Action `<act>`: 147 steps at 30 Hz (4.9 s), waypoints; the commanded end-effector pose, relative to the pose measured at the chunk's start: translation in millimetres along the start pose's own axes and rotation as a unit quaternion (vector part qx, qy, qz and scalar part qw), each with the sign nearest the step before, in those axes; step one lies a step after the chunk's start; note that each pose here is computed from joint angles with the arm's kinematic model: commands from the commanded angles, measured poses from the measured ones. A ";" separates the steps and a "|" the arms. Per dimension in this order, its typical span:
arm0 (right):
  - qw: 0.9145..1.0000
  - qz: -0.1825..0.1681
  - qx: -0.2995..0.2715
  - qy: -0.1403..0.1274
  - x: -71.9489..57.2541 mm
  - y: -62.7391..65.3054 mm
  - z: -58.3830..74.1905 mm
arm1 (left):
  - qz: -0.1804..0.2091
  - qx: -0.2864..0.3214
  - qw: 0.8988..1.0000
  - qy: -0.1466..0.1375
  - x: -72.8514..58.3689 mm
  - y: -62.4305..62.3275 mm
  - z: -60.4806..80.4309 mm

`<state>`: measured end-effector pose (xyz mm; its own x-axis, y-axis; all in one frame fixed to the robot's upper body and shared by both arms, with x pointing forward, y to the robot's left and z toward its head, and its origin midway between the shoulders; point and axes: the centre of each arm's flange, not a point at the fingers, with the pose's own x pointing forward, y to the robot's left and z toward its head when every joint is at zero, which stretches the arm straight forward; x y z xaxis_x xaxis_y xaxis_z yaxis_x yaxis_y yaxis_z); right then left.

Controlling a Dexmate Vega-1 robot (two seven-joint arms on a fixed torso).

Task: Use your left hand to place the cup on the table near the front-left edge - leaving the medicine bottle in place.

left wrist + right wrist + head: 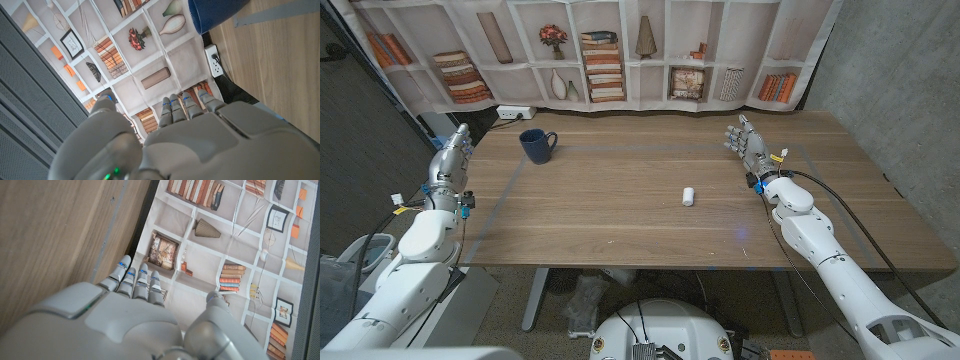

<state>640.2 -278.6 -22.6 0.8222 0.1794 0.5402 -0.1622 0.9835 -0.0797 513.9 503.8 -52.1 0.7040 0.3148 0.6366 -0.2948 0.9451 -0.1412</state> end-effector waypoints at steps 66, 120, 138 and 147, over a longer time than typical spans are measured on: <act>1.000 -0.005 0.001 -0.002 -4.2 0.6 1.5 | 0.055 0.159 0.986 0.016 15.5 5.6 4.7; 1.000 -0.013 0.000 -0.003 -15.7 -13.7 4.1 | 0.045 0.222 0.973 0.042 34.7 -30.1 -12.8; 1.000 -0.016 0.001 -0.002 -16.1 -16.0 2.9 | 0.037 0.242 0.968 0.058 44.8 -39.3 -17.3; 1.000 -0.016 0.000 -0.003 -14.9 -15.8 3.7 | 0.031 0.244 0.966 0.079 50.0 -42.7 -23.4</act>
<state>628.0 -296.5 -27.4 0.8247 0.1494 0.5454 -0.1380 0.9885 -0.0621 567.9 483.2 -32.4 0.7305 0.4166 0.5412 -0.5940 0.7786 0.2025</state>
